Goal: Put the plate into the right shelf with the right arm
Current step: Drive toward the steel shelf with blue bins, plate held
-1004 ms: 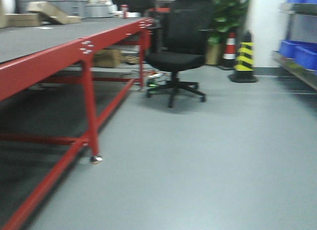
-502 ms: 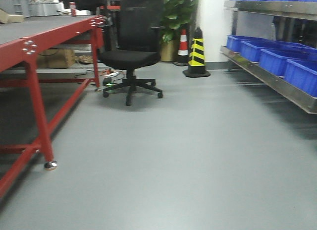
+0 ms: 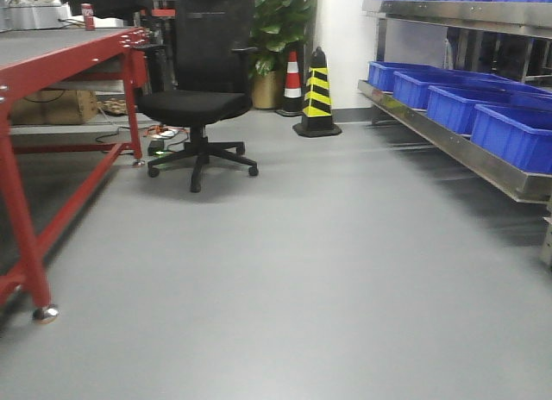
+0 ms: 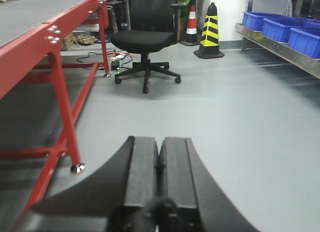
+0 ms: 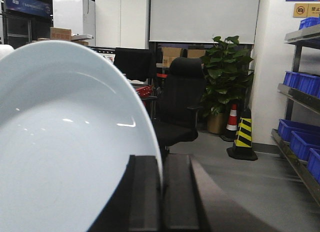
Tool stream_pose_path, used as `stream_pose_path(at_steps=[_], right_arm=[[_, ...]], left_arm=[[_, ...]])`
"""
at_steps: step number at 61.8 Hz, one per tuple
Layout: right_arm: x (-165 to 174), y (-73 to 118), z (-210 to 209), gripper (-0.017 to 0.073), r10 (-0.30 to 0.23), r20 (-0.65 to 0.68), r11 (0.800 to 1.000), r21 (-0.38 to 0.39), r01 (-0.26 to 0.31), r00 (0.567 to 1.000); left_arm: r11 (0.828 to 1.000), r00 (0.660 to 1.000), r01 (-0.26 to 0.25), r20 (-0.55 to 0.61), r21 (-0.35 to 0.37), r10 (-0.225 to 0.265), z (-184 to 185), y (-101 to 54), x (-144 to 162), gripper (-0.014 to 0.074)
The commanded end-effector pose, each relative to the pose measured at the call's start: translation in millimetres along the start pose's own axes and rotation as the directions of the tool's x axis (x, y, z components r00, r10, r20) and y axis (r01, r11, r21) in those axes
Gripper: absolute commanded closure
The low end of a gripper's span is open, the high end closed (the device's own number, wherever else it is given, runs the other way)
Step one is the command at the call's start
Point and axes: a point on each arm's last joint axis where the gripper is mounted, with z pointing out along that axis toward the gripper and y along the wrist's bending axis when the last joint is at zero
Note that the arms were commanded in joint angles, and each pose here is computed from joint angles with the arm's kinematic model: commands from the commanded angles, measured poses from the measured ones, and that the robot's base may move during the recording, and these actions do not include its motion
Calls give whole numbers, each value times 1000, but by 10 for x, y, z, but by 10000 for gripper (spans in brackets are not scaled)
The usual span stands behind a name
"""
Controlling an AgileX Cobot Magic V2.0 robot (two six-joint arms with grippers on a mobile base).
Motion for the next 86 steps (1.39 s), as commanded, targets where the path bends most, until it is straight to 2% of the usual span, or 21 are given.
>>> stream_pose_path(at_steps=[1,86], right_arm=[[-172,12,1,522,-18,113,1000,-9,20,993],[-171,12,1,522,-18,112,1000,-9,20,994]], left_arm=[[1000,997,9,82,-14,-8,-5,14,-52,640],[1000,996,9,85,-14,-8,-7,14,-53,640]])
